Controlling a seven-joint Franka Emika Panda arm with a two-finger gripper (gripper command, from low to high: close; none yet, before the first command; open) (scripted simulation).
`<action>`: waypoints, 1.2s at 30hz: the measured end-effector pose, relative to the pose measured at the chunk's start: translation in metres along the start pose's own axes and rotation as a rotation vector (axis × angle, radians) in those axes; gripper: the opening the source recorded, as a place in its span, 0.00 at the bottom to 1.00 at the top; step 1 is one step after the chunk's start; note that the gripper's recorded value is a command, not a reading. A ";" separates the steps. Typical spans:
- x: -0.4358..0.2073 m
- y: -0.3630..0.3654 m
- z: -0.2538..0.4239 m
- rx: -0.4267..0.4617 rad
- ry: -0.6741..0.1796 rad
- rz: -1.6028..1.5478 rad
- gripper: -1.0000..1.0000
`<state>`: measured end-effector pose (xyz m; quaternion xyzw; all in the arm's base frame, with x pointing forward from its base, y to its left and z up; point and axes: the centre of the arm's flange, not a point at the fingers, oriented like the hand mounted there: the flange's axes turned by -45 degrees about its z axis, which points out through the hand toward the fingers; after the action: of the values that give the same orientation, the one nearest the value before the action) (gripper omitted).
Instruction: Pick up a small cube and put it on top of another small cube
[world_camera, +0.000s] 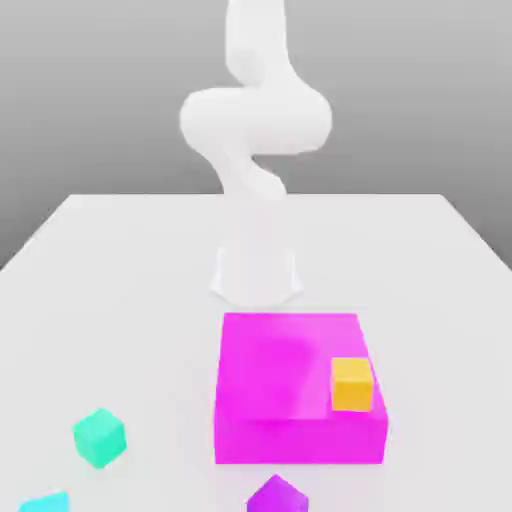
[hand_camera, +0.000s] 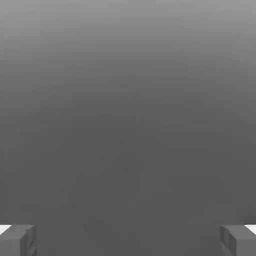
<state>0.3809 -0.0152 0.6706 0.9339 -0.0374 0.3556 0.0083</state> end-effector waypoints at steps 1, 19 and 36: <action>-0.002 0.007 0.023 -0.018 -0.031 0.021 0.50; -0.184 0.163 0.324 -0.224 -0.537 0.439 0.50; -0.332 0.190 0.429 -0.236 -0.699 0.588 0.00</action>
<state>0.4035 -0.2014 0.1273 0.9402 -0.3407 0.0004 0.0002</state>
